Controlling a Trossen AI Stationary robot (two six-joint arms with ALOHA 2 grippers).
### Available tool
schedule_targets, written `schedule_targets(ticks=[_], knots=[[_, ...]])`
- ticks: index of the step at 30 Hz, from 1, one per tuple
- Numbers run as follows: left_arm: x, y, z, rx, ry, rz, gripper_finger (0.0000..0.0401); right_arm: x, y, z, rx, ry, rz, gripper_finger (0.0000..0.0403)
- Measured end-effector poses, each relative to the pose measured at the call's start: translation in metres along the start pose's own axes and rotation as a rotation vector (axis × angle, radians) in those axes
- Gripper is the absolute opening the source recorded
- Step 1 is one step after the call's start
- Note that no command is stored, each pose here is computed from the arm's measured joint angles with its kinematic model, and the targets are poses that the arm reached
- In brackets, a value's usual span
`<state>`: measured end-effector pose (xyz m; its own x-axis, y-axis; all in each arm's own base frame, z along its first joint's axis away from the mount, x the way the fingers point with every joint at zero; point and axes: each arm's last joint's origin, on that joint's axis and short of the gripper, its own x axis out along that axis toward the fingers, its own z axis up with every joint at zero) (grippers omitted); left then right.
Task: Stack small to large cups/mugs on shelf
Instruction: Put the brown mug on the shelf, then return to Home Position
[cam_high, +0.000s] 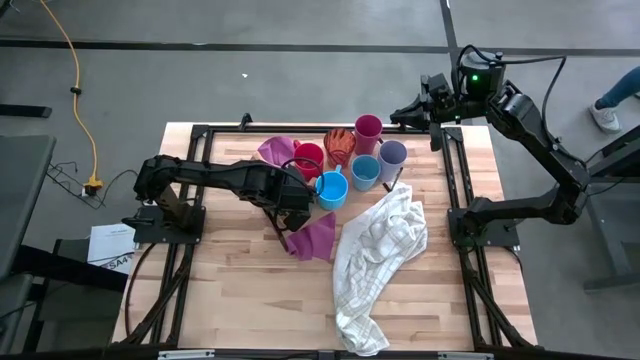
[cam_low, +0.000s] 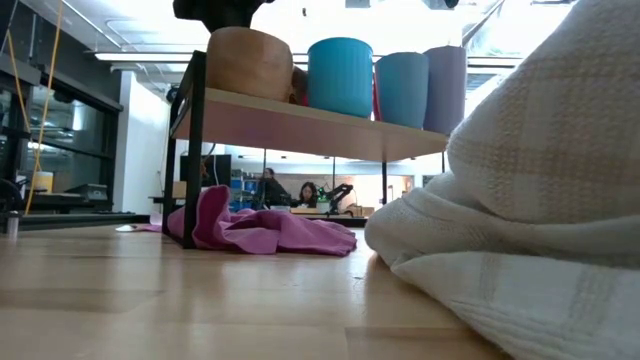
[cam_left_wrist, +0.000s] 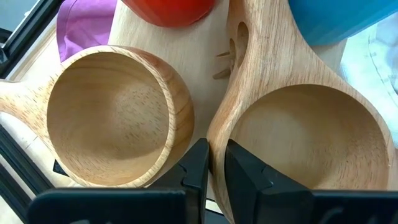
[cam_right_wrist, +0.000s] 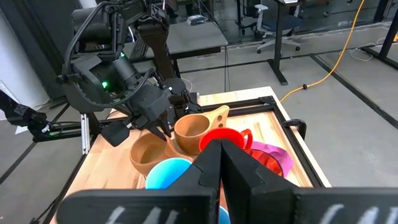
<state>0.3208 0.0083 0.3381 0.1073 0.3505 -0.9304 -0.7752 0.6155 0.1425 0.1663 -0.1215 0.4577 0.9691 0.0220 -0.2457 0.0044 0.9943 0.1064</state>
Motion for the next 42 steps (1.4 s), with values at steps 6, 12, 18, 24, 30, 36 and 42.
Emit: schedule_targets(ticks=[6,12,18,24,30,36,42], knots=[[0.0,-0.0003,0.0002,-0.001,-0.002,-0.003,0.0035,0.0,0.0,0.0,-0.001,0.0,0.0,0.0],[0.0,-0.0004,0.0003,0.007,0.0,-0.007,0.0035,0.0,0.0,0.0,-0.003,0.0,0.0,0.0],[-0.0004,-0.0004,0.0004,0.008,-0.002,-0.01,0.0053,0.0,0.0,0.0,-0.004,0.0,0.0,0.0],[-0.0006,0.0001,0.0001,-0.002,0.0,-0.007,0.0108,0.0,0.0,-0.0007,-0.006,0.006,0.0,0.0],[-0.0006,0.0001,0.0003,-0.003,-0.006,-0.003,0.0123,0.0,0.0,-0.0007,-0.006,0.006,0.0,0.0],[-0.0007,-0.0006,0.0011,-0.002,-0.016,-0.008,0.0116,0.0,0.0001,-0.0007,-0.006,0.006,0.001,0.0],[-0.0007,-0.0023,0.0024,0.002,-0.024,-0.028,0.0117,0.0,0.0001,-0.0007,-0.006,0.006,0.0,0.0]])
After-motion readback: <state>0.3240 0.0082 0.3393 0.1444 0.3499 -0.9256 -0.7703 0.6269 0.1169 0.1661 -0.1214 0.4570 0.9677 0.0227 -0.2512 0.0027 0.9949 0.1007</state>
